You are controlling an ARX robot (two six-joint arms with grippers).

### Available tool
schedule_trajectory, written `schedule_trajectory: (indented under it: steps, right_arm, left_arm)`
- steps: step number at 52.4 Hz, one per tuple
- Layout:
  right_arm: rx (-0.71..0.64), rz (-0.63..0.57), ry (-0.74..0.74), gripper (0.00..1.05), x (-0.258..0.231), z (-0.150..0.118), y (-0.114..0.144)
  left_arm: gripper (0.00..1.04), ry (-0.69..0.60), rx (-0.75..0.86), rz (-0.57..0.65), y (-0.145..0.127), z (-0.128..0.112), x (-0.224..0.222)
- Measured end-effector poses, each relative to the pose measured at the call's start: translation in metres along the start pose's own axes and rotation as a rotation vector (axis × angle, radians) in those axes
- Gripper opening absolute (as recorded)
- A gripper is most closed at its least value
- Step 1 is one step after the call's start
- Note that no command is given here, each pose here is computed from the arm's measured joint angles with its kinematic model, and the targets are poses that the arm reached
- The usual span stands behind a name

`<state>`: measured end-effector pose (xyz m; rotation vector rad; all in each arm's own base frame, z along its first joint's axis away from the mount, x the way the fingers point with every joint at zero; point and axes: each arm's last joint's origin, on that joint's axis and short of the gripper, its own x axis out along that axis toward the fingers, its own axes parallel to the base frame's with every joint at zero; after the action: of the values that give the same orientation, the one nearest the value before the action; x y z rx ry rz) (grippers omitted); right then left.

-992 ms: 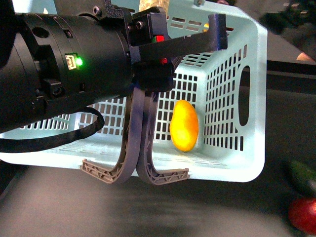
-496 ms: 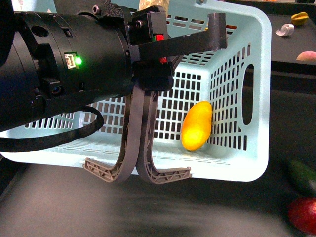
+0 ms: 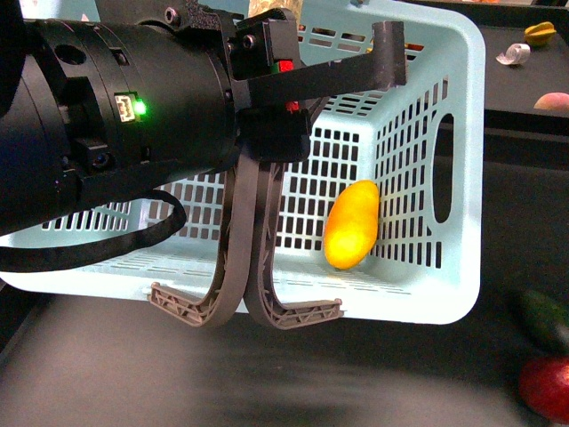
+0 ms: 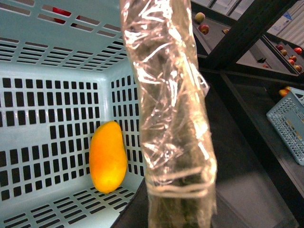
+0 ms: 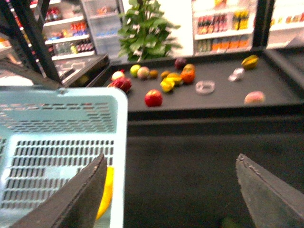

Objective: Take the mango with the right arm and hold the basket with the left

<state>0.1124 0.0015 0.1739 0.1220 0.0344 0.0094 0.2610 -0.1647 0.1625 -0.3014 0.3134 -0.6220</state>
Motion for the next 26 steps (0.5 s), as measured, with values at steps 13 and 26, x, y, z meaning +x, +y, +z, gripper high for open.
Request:
schedule_trajectory:
  steps: [13,26]
  right_arm:
    - [-0.104,-0.007,-0.039,0.36,-0.004,-0.006,-0.002]
    - [-0.119,-0.006,-0.036,0.02,-0.014,-0.009,-0.002]
  left_arm:
    - [0.06,0.0,-0.001,-0.001,0.0,0.0,0.0]
    - [0.06,0.0,-0.001,0.0,0.0,0.0,0.0]
